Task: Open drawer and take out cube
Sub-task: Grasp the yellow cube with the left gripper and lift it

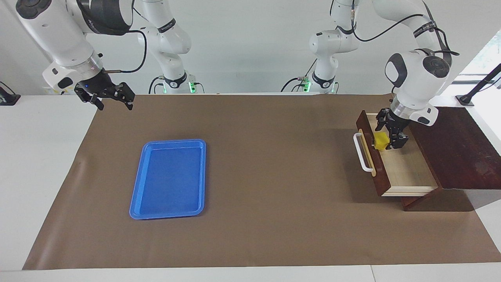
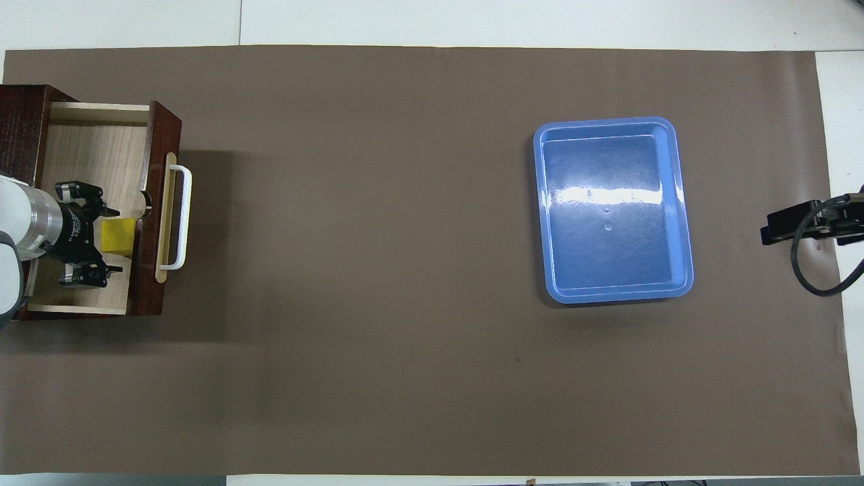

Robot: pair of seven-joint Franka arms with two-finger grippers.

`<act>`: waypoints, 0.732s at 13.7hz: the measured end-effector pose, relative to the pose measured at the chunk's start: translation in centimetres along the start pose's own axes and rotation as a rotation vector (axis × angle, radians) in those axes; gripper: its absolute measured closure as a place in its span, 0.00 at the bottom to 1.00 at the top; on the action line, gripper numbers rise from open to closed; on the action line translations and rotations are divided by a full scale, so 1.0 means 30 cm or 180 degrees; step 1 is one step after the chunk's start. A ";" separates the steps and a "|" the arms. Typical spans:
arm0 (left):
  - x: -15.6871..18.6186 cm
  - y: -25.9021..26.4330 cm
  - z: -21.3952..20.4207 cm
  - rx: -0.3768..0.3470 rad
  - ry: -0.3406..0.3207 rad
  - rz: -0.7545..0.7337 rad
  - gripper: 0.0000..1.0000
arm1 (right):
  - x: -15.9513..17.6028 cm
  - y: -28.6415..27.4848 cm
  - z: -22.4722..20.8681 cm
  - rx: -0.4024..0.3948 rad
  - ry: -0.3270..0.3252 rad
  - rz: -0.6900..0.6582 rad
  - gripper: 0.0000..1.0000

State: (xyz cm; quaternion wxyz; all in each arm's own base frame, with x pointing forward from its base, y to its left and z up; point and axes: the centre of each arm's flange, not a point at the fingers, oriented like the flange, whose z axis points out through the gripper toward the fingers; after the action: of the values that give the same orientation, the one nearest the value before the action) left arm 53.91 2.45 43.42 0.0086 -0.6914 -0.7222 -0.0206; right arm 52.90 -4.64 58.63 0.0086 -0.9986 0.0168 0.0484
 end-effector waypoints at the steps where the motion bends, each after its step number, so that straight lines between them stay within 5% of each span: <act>1: -0.003 0.000 0.000 -0.0001 0.0000 -0.0006 0.11 | 0.000 0.000 0.000 0.0000 -0.0001 0.0000 0.00; 4: -0.008 0.001 -0.003 -0.0009 0.0000 -0.0010 0.45 | 0.000 0.000 0.000 0.0000 -0.0001 0.0000 0.00; 7: 0.003 0.028 -0.085 -0.0043 0.0003 -0.0035 0.45 | 0.000 0.000 0.000 0.0000 0.0000 0.0000 0.00; 10: 0.016 0.075 -0.327 0.0016 0.0007 -0.0062 0.45 | 0.000 0.000 0.000 0.0000 0.0000 0.0000 0.00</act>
State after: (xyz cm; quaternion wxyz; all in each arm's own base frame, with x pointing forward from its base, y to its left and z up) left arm 55.98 2.62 53.28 0.0109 -0.6842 -0.7289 -0.0196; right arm 52.89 -4.64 58.64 0.0086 -0.9986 0.0168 0.0484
